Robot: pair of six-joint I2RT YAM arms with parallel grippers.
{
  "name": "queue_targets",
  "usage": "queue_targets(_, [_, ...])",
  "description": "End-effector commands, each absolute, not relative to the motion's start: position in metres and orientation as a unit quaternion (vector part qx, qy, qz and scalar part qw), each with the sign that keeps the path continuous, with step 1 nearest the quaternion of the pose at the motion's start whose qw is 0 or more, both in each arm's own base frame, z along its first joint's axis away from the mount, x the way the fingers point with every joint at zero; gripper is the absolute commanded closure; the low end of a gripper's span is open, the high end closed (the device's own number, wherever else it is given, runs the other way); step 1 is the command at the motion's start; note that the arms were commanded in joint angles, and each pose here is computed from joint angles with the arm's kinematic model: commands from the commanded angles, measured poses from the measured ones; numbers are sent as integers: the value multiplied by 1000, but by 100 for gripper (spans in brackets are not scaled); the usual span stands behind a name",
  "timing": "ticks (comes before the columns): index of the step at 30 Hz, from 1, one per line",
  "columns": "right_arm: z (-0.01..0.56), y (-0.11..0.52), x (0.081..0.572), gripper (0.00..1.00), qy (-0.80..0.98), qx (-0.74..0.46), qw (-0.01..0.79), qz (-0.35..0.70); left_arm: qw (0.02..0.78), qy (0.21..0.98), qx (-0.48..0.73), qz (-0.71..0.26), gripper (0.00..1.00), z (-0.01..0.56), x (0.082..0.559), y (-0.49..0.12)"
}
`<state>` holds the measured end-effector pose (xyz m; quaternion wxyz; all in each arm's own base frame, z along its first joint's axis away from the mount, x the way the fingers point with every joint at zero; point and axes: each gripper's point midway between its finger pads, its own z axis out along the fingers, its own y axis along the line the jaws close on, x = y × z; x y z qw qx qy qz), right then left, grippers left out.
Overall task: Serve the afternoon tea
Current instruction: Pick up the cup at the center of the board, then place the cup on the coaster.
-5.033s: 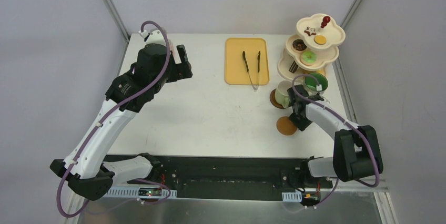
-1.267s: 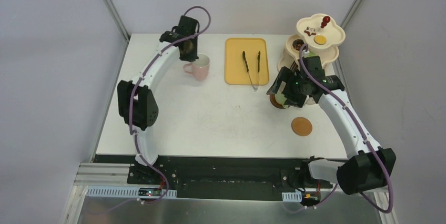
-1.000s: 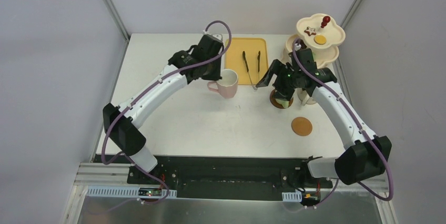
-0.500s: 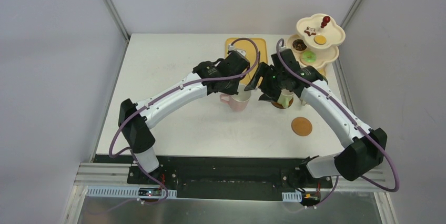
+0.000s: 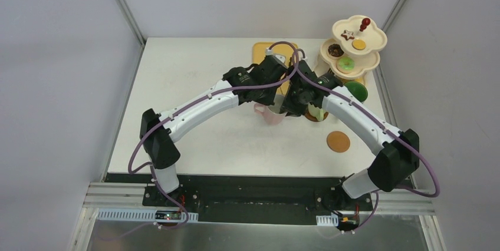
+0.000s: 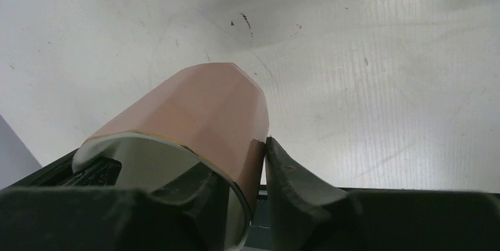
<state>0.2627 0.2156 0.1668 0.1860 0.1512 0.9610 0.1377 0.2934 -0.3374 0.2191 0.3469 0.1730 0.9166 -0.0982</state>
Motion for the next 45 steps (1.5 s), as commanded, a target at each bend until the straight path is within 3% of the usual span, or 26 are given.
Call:
queue_targets(1, [173, 198, 273, 80, 956, 171, 219, 93, 380, 891, 191, -160, 100, 256, 295, -365])
queue_targets(3, [175, 194, 274, 100, 955, 169, 228, 88, 375, 888, 202, -174, 100, 256, 293, -371])
queue_targets(9, [179, 183, 268, 100, 954, 167, 239, 74, 346, 880, 244, -216, 100, 258, 281, -391])
queue_targets(10, [180, 179, 266, 100, 953, 172, 240, 70, 341, 879, 251, -220, 95, 258, 280, -393])
queue_targets(12, [181, 175, 262, 100, 952, 172, 242, 69, 341, 875, 256, -227, 73, 263, 277, -393])
queue_targets(14, [182, 171, 257, 100, 952, 176, 242, 69, 354, 867, 259, -238, 61, 273, 275, -392])
queue_targets(23, [166, 142, 218, 100, 951, 213, 219, 51, 383, 847, 266, -258, 41, 298, 269, -383])
queue_targets(33, [144, 54, 163, 100, 925, 328, 191, -13, 485, 819, 213, -220, 18, 337, 274, -329])
queue_targets(38, [144, 6, 165, 100, 901, 380, 200, -61, 506, 812, 195, -216, 16, 352, 272, -314])
queue_targets(45, [136, -17, 202, 100, 880, 420, 219, -49, 506, 813, 192, -214, 16, 356, 266, -304])
